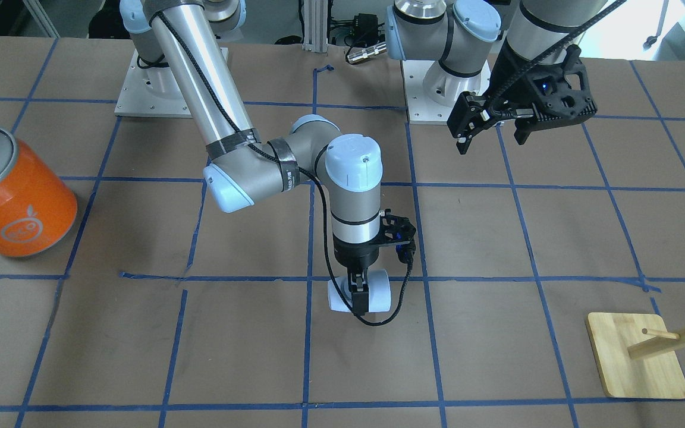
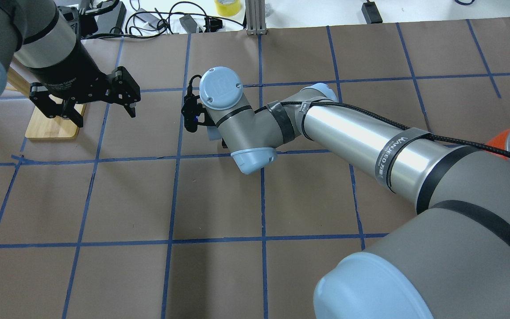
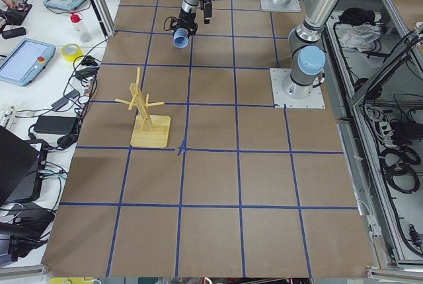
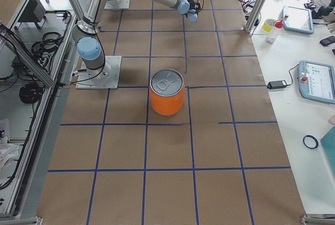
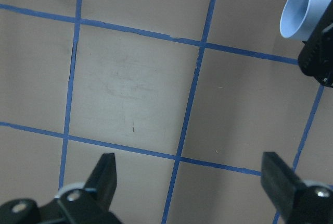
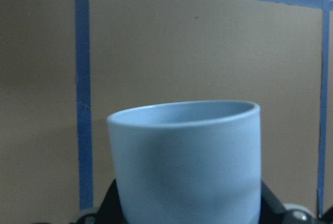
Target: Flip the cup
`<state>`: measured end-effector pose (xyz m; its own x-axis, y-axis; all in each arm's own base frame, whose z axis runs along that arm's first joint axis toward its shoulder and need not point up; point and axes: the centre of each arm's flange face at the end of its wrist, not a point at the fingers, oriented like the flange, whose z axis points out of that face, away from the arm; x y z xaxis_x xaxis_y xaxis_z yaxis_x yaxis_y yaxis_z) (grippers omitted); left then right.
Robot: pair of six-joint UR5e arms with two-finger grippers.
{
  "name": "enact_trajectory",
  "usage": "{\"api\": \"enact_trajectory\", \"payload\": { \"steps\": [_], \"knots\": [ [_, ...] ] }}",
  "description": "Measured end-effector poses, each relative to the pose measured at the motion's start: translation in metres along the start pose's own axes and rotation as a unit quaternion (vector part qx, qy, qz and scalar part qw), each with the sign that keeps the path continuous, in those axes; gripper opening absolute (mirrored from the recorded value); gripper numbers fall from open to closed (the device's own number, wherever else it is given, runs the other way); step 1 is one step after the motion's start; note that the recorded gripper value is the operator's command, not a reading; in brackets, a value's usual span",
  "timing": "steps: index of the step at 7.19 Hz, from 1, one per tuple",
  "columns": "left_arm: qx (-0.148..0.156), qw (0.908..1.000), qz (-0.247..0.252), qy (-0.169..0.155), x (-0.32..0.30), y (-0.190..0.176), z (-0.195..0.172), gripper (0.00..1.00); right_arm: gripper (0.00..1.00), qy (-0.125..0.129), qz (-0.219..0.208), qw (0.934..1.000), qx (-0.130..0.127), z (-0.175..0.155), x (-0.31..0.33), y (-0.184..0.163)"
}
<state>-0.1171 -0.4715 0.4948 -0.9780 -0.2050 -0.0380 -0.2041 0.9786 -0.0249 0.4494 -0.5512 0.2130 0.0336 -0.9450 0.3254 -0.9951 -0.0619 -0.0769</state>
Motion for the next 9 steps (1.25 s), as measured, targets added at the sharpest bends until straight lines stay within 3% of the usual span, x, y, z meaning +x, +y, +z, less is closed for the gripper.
{"api": "enact_trajectory", "payload": {
  "steps": [1, 2, 3, 4, 7, 8, 9],
  "knots": [
    [0.0, 1.0, 0.0, 0.0, 0.0, 0.0, 0.0, 1.0, 0.06, -0.008, -0.011, 0.9999, -0.002, 0.006, -0.008, -0.002],
    [0.0, 1.0, 0.0, 0.0, 0.0, 0.0, 0.0, 1.0, 0.18, -0.013, -0.019, 0.9997, -0.003, 0.01, -0.013, -0.003],
    [0.0, 1.0, 0.0, 0.0, 0.0, 0.0, 0.0, 1.0, 0.22, -0.017, -0.022, 0.9996, -0.002, 0.011, -0.016, -0.003],
    [0.0, 1.0, 0.0, 0.0, 0.0, 0.0, 0.0, 1.0, 0.52, -0.022, -0.023, 0.9995, 0.003, 0.012, -0.018, -0.005],
    [0.002, 1.0, 0.002, 0.005, -0.002, -0.002, -0.004, 1.0, 0.54, -0.029, -0.023, 0.9992, 0.011, 0.013, -0.019, -0.006],
    [0.003, 0.9999, -0.002, 0.01, -0.007, -0.004, -0.005, 1.0, 0.71, -0.03, -0.022, 0.9992, 0.013, 0.013, -0.019, -0.006],
    [0.001, 0.9998, -0.008, 0.018, -0.014, -0.008, -0.004, 1.0, 1.0, -0.032, -0.021, 0.9992, 0.017, 0.014, -0.019, -0.006]
  ]
}}
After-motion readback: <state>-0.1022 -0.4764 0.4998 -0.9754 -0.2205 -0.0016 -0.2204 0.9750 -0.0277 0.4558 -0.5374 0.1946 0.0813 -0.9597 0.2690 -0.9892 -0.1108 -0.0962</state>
